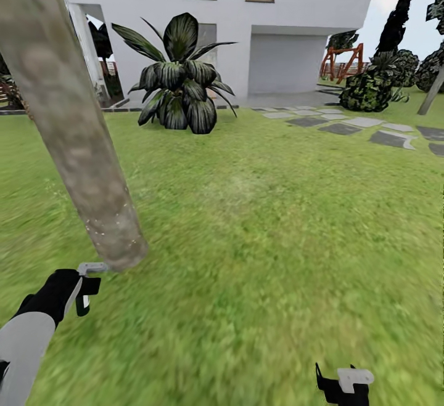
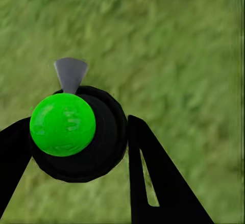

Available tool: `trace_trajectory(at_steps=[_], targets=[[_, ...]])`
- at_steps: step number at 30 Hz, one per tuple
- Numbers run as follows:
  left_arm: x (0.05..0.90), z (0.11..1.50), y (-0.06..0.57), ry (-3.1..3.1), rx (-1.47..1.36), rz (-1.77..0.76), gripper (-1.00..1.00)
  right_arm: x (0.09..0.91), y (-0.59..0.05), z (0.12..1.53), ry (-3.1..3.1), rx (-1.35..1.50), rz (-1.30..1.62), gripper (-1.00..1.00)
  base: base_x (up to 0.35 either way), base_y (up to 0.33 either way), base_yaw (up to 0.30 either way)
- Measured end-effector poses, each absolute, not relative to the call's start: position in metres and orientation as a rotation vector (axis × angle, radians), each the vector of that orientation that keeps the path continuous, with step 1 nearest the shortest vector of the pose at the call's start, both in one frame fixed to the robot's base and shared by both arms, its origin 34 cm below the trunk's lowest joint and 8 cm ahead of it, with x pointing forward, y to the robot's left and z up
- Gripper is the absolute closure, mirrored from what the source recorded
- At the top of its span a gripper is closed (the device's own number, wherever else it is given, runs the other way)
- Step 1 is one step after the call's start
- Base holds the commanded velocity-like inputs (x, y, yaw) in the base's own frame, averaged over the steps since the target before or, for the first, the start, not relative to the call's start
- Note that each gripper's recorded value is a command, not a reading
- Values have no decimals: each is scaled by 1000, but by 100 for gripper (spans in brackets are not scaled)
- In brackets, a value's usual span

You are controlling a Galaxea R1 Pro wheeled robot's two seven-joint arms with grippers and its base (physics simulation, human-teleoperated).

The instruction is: In the garden, pick up the pesticide atomizer on the floor and spray pesticide onto both trees until each tree trunk is fully covered.

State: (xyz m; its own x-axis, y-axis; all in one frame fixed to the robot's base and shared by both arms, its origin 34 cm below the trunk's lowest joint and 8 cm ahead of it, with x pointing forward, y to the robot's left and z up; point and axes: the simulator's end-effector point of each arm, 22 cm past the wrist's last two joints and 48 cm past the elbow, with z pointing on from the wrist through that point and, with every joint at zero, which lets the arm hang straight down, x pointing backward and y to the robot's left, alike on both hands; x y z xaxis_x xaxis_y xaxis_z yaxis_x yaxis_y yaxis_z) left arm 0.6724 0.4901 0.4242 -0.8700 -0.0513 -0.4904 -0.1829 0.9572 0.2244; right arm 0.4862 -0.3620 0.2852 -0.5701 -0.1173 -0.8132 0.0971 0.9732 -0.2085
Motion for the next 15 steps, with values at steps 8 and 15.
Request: trace_trajectory(at_steps=[8,15], targets=[[672,424,490,2613,-166,364,100,486,-362,285,2159,-15,-284,-100,113,-268,0],[672,424,491,2612,-166,365,100,486,-362,285,2159,-15,-284,-100,113,-268,93]])
